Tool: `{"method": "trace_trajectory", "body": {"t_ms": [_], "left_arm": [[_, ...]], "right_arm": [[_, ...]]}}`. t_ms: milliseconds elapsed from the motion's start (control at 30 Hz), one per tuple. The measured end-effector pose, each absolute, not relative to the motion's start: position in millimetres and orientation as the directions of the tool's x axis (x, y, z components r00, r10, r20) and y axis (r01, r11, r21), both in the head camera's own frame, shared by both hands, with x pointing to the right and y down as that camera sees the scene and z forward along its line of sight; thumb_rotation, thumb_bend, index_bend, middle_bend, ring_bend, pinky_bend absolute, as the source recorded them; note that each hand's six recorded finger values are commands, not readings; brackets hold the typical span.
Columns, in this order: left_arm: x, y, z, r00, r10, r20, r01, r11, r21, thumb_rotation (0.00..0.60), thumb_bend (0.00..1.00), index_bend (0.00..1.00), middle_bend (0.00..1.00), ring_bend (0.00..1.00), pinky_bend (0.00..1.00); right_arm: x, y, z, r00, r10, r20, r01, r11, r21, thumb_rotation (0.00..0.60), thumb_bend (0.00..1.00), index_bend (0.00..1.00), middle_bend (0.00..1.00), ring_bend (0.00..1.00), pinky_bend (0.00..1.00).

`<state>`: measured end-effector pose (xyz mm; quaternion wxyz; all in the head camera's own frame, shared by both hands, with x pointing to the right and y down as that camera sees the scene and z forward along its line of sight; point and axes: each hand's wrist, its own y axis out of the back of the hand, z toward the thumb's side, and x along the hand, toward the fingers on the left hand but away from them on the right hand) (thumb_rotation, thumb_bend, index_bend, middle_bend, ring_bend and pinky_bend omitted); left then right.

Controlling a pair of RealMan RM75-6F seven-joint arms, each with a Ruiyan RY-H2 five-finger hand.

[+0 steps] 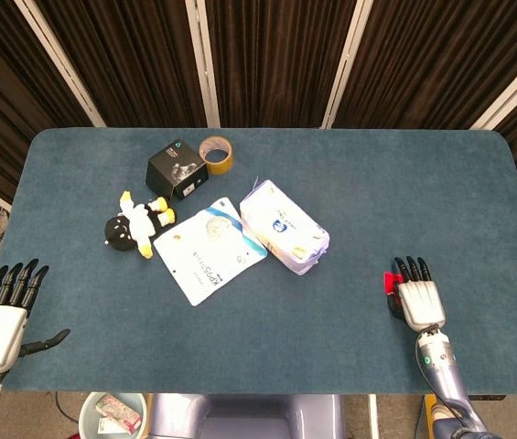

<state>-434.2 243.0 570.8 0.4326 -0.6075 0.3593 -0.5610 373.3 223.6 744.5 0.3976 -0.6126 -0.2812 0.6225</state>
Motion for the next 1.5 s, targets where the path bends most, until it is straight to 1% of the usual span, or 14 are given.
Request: {"method": "trace_trajectory", "body": {"t_ms": [167, 467, 633, 967, 1133, 1500], "left_arm": [[-434, 243, 571, 0.113, -0.920, 0.375, 0.047, -0.372, -0.927, 0.403, 0.03, 0.00, 0.00, 0.00, 0.00], [-435, 243, 571, 0.112, -0.919, 0.378, 0.044, -0.375, -0.926, 0.401, 0.03, 0.00, 0.00, 0.00, 0.00], [-435, 243, 572, 0.115, -0.916, 0.383, 0.040, -0.381, -0.924, 0.401, 0.03, 0.00, 0.00, 0.00, 0.00], [-436, 243, 572, 0.112, -0.917, 0.383, 0.044, -0.380, -0.924, 0.399, 0.03, 0.00, 0.00, 0.00, 0.00], [-436, 243, 573, 0.106, -0.918, 0.383, 0.048, -0.380, -0.924, 0.401, 0.03, 0.00, 0.00, 0.00, 0.00], [-438, 241, 575, 0.086, -0.920, 0.383, 0.055, -0.380, -0.924, 0.401, 0.03, 0.00, 0.00, 0.00, 0.00]], "right_arm": [[372, 224, 748, 0.068, 0.837, -0.543, -0.138, -0.531, -0.836, 0.600, 0.62, 0.69, 0.14, 0.00, 0.00], [368, 220, 744, 0.074, 0.864, -0.498, -0.111, -0.489, -0.865, 0.600, 0.62, 0.76, 0.21, 0.00, 0.00], [367, 217, 740, 0.076, 0.878, -0.472, -0.095, -0.465, -0.880, 0.600, 0.62, 0.78, 0.22, 0.00, 0.00], [370, 204, 740, 0.078, 0.882, -0.465, -0.109, -0.456, -0.883, 0.600, 0.62, 0.78, 0.22, 0.00, 0.00], [372, 187, 740, 0.084, 0.885, -0.457, -0.121, -0.447, -0.886, 0.600, 0.62, 0.78, 0.22, 0.00, 0.00], [378, 125, 728, 0.099, 0.909, -0.404, -0.186, -0.382, -0.905, 0.600, 0.62, 0.78, 0.22, 0.00, 0.00]]}}
